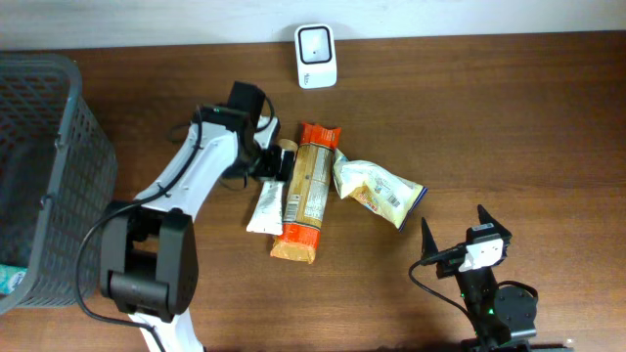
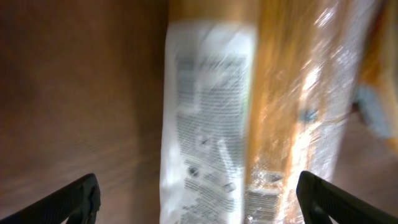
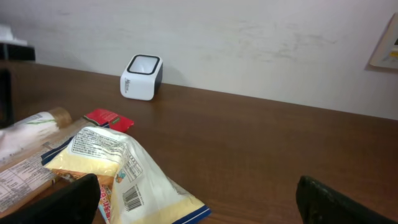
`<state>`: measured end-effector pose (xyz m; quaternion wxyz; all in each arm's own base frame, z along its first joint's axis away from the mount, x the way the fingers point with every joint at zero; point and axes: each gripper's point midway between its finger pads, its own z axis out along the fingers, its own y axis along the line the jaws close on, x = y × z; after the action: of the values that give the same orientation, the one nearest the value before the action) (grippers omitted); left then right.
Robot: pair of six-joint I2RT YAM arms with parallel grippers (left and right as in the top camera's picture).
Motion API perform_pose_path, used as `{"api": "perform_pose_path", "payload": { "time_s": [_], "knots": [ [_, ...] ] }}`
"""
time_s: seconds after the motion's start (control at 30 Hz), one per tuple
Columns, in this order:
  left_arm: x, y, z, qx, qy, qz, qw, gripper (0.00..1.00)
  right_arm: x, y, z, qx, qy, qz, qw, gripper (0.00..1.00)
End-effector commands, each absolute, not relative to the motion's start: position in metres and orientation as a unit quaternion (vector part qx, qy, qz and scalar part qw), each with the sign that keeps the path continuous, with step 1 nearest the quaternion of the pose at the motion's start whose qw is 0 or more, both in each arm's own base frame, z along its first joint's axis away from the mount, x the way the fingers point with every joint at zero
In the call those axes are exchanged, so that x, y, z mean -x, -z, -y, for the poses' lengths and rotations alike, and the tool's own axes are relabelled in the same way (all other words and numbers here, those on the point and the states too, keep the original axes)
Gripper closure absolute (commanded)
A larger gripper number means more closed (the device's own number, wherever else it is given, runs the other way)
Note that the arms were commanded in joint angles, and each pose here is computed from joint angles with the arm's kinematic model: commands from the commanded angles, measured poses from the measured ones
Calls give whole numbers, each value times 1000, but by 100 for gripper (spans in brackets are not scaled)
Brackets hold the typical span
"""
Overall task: Scan the item barcode
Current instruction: 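Release the white tube on the table left of the pasta pack, then grasp a small green-white packet from the basket with the left gripper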
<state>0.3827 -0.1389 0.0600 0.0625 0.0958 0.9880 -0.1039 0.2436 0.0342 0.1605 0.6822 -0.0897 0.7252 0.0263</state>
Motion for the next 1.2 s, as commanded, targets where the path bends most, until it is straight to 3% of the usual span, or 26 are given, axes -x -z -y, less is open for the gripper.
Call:
{"api": "perform_pose_path", "payload": {
  "time_s": [0.0,0.07,0.17,0.27,0.33,0.47,0.7,0.9,1.03,1.17],
  "knots": [
    [-433,-143,131,-82,117,-977,158,1,-244,-158,-34,91,-26,-725,682,1],
    [-456,-220,104,-56,114,-963,238,1,-244,-158,-34,91,-25,-725,682,1],
    [-457,-313,40,1,71,-940,335,1,-244,-158,-34,91,-25,-725,682,1],
    [-409,-405,-74,128,-21,-889,440,1,-244,-158,-34,91,-25,-725,682,1],
    [-368,-418,-139,219,-76,-867,441,1,-244,-158,-34,91,-25,-725,682,1],
    [-329,-366,-232,382,-98,-843,365,1,-244,-158,-34,91,-25,-725,682,1],
    [-277,-205,-310,502,-101,-831,219,1,-244,-158,-34,91,-26,-725,682,1],
    [-218,-106,-339,564,-118,-802,156,1,-244,-158,-34,91,-26,-725,682,1],
    [-193,-72,-348,575,-164,-796,93,1,-244,-158,-34,91,-26,-725,682,1],
    [-184,-37,-350,574,-173,-799,42,9,-244,-158,-34,91,-25,-725,682,1]
  ]
}}
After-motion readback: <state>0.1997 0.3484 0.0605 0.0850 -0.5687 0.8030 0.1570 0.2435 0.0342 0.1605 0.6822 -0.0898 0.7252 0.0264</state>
